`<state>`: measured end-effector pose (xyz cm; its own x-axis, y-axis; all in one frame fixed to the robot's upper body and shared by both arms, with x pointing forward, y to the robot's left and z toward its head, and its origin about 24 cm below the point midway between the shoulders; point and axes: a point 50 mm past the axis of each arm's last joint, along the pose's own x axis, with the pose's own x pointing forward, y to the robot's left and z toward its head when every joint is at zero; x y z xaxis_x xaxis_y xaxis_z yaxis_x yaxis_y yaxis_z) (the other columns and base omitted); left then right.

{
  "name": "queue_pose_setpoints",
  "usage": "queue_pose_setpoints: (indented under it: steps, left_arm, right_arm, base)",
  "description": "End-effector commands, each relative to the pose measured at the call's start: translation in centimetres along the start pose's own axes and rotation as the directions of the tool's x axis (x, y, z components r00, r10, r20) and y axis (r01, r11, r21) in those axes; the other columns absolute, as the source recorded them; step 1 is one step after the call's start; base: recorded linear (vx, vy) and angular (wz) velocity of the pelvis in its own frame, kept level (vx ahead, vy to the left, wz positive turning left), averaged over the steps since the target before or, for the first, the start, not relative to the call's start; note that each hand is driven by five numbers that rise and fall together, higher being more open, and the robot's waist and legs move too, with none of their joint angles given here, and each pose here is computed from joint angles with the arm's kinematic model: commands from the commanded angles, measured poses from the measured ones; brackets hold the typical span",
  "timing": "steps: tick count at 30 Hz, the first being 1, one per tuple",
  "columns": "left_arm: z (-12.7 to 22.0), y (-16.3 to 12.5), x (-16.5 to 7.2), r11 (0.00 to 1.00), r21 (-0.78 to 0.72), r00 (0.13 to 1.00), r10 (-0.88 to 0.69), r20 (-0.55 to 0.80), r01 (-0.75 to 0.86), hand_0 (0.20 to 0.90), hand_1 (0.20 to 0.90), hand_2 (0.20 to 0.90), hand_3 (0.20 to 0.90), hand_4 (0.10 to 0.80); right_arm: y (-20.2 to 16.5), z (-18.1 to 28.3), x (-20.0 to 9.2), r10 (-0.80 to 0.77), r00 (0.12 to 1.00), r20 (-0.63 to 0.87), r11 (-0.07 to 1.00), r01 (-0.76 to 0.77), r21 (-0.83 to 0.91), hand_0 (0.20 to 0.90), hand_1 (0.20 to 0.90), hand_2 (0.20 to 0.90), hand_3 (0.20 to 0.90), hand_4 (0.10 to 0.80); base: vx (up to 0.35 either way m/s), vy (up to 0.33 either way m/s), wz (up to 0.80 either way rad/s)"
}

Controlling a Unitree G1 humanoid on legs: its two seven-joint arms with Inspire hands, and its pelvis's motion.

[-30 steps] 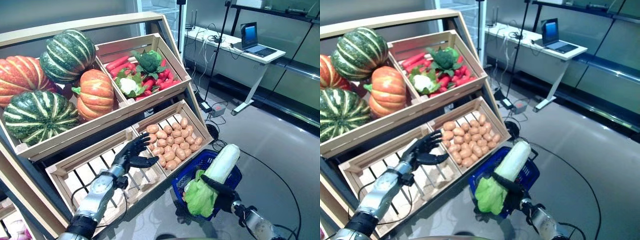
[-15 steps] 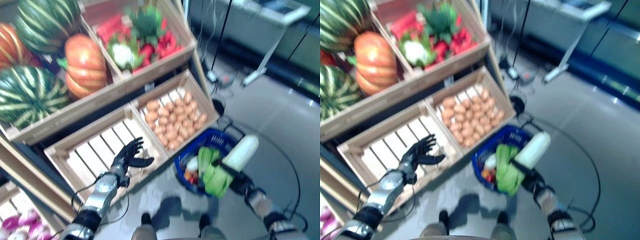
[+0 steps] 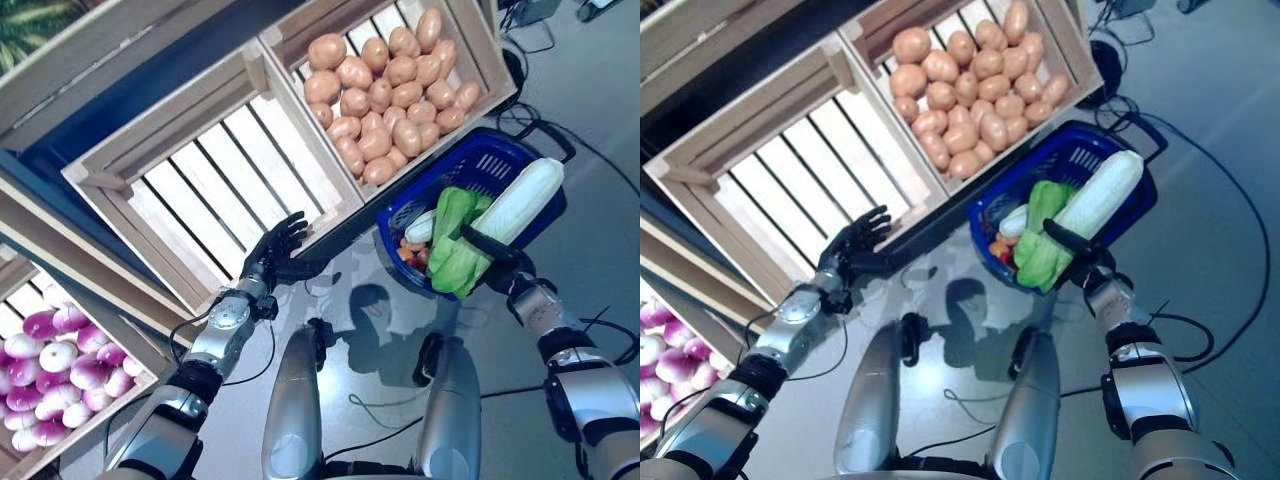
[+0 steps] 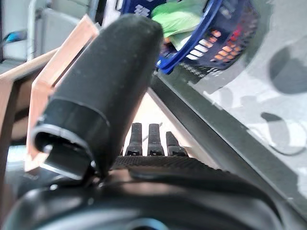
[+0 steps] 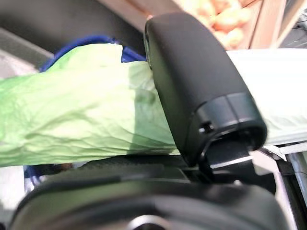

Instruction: Put vegetables into the basket

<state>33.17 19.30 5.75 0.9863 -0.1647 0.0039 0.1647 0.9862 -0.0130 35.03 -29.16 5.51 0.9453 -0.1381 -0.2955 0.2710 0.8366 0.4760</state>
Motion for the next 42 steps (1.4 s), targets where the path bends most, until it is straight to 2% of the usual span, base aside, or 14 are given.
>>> queue_pose_setpoints:
  steps: [1, 3, 4, 5, 14, 29, 35, 42]
  left_arm:
    - [4.1, 0.2, 0.3, 0.998, -0.017, 0.973, -0.054, 0.225, 0.059, 0.900, 0.900, 0.900, 0.900, 0.800]
    - [4.3, 0.2, 0.2, 0.998, -0.025, 0.969, -0.053, 0.243, 0.061, 0.900, 0.900, 0.900, 0.900, 0.800]
    - [4.4, 0.2, 0.2, 0.998, -0.027, 0.968, -0.054, 0.247, 0.062, 0.900, 0.900, 0.900, 0.900, 0.800]
    - [4.5, 0.1, 0.2, 0.997, -0.029, 0.967, -0.056, 0.250, 0.065, 0.900, 0.900, 0.900, 0.900, 0.800]
    - [4.5, 0.1, 0.2, 0.996, -0.028, 0.968, -0.079, 0.238, 0.088, 0.900, 0.900, 0.900, 0.900, 0.800]
    - [3.2, 0.9, -0.6, 0.997, -0.043, 0.981, -0.062, 0.183, 0.070, 0.900, 0.900, 0.900, 0.900, 0.800]
    - [2.0, 1.6, -1.3, 0.998, -0.041, 0.988, -0.046, 0.145, 0.052, 0.900, 0.900, 0.900, 0.900, 0.800]
    - [-0.1, 1.4, -2.2, 0.999, 0.034, 0.998, -0.015, 0.064, 0.013, 0.900, 0.900, 0.900, 0.900, 0.800]
  right_arm:
    - [1.2, 7.7, -0.2, 0.028, 0.963, 0.268, 0.999, -0.016, -0.050, 0.300, 0.300, 0.300, 0.300, 0.400]
    - [1.5, 8.8, -0.3, 0.017, 0.955, 0.297, 0.999, -0.004, -0.043, 0.300, 0.300, 0.300, 0.300, 0.400]
    - [1.6, 9.2, -0.4, 0.017, 0.953, 0.304, 0.999, -0.003, -0.043, 0.627, 0.627, 0.627, 0.627, 0.618]
    - [1.6, 9.5, -0.4, 0.010, 0.950, 0.312, 0.999, 0.003, -0.042, 0.900, 0.900, 0.900, 0.900, 0.800]
    - [1.7, 10.4, -0.5, -0.020, 0.947, 0.322, 0.992, 0.058, -0.110, 0.900, 0.900, 0.900, 0.900, 0.800]
    - [0.4, 7.9, -0.4, -0.028, 0.974, 0.223, 0.987, 0.062, -0.148, 0.900, 0.900, 0.900, 0.900, 0.800]
    - [-0.6, 5.5, -0.5, -0.043, 0.984, 0.172, 0.992, 0.063, -0.113, 0.900, 0.900, 0.900, 0.900, 0.800]
    - [-0.6, -1.8, -0.6, -0.018, 0.999, 0.035, 0.995, 0.021, -0.098, 0.900, 0.900, 0.900, 0.900, 0.800]
  base:
    - [-0.083, -0.011, 0.10]
    - [-0.089, -0.005, 0.13]
    - [-0.091, 0.000, 0.12]
    - [-0.060, 0.005, 0.06]
    - [-0.002, 0.006, 0.01]
    - [0.046, 0.009, -0.01]
    - [0.105, -0.011, 0.02]
    - [0.183, -0.039, -0.04]
